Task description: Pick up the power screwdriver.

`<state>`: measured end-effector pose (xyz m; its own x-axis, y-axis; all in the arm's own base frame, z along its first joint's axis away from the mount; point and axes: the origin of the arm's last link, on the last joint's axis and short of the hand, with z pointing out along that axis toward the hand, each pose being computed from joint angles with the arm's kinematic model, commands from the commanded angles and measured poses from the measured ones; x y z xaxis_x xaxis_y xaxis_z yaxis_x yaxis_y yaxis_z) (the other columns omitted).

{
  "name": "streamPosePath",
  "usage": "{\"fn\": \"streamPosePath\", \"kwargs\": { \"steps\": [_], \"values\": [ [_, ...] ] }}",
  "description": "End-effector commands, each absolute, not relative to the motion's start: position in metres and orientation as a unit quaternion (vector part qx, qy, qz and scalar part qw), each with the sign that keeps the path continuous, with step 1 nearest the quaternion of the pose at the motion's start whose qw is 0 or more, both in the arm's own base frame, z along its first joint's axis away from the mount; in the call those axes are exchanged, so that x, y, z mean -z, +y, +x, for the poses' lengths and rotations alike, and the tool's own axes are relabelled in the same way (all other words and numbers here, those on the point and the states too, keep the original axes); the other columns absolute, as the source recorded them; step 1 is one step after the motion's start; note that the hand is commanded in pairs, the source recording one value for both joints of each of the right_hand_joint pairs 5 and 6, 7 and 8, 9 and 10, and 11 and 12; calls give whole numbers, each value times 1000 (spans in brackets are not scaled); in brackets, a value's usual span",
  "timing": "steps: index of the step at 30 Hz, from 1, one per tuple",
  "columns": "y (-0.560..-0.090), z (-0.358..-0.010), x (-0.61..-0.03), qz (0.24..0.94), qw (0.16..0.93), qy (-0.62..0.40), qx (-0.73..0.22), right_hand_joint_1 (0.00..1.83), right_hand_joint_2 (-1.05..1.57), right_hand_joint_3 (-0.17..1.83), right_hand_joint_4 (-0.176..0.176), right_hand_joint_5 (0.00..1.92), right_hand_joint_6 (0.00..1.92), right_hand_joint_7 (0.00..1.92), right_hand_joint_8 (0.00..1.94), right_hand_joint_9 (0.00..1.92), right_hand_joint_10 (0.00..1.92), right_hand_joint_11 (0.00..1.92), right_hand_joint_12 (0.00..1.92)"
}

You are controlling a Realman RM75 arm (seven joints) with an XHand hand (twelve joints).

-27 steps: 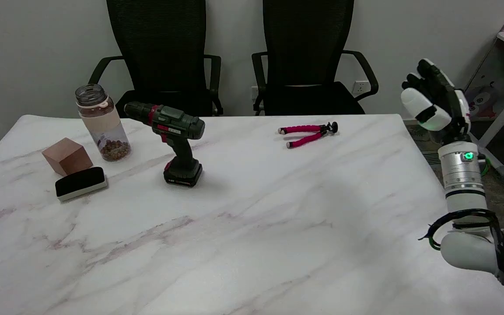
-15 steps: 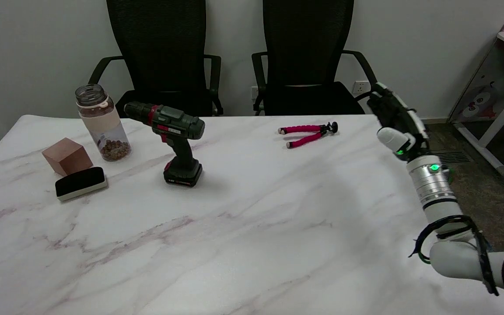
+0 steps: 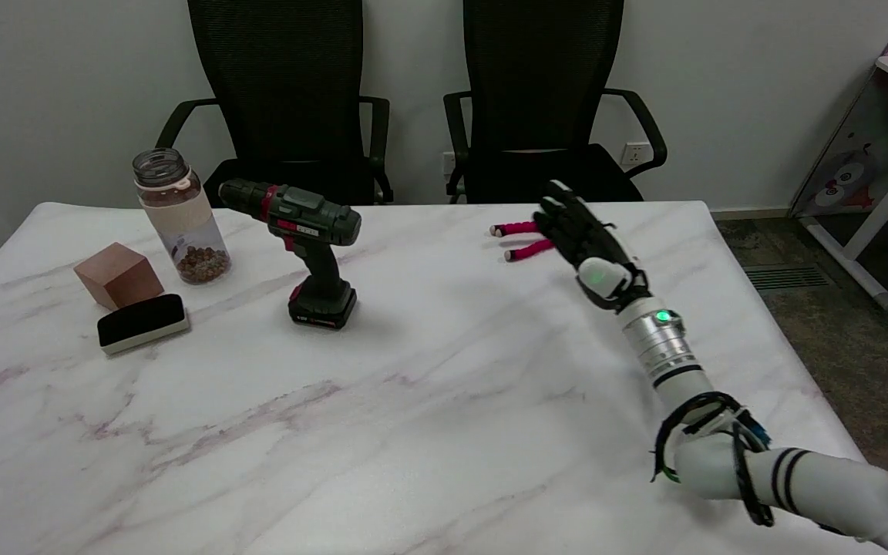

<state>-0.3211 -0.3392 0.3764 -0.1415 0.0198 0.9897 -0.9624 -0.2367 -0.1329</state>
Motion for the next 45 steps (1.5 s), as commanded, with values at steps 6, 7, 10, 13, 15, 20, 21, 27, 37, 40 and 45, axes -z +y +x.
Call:
{"fn": "streamPosePath", "kwargs": {
  "steps": [6, 7, 10, 13, 15, 20, 21, 27, 37, 40, 45],
  "values": [
    [-435, -325, -202, 535, 354, -578, -504, 920, -591, 958, 155, 205, 205, 205, 205, 234, 234, 63, 63],
    [-439, -324, -191, 537, 357, -582, -495, 920, -604, 962, 164, 205, 205, 205, 205, 235, 235, 57, 57],
    [-449, -320, -172, 545, 369, -581, -479, 919, -643, 980, 176, 203, 203, 203, 203, 230, 230, 47, 47],
    [-457, -316, -156, 549, 381, -583, -462, 917, -679, 984, 176, 197, 197, 197, 197, 225, 225, 31, 31],
    [-463, -314, -151, 552, 393, -582, -450, 916, -691, 983, 176, 194, 194, 194, 194, 217, 217, 20, 20],
    [-474, -306, -133, 563, 410, -578, -426, 914, -717, 988, 176, 187, 187, 187, 187, 204, 204, 4, 4],
    [-476, -303, -128, 566, 413, -577, -420, 914, -719, 984, 176, 186, 186, 186, 186, 203, 203, 1, 1],
    [-484, -299, -112, 575, 432, -572, -393, 912, -725, 972, 176, 181, 181, 181, 181, 202, 202, 0, 0],
    [-482, -309, -114, 571, 454, -571, -377, 907, -686, 909, 176, 188, 188, 188, 188, 240, 240, 43, 43],
    [-481, -310, -109, 575, 459, -569, -367, 905, -658, 885, 176, 197, 197, 197, 197, 257, 257, 62, 62],
    [-481, -310, -107, 580, 463, -565, -361, 873, -645, 877, 176, 199, 199, 199, 199, 259, 259, 64, 64]
  ]
}}
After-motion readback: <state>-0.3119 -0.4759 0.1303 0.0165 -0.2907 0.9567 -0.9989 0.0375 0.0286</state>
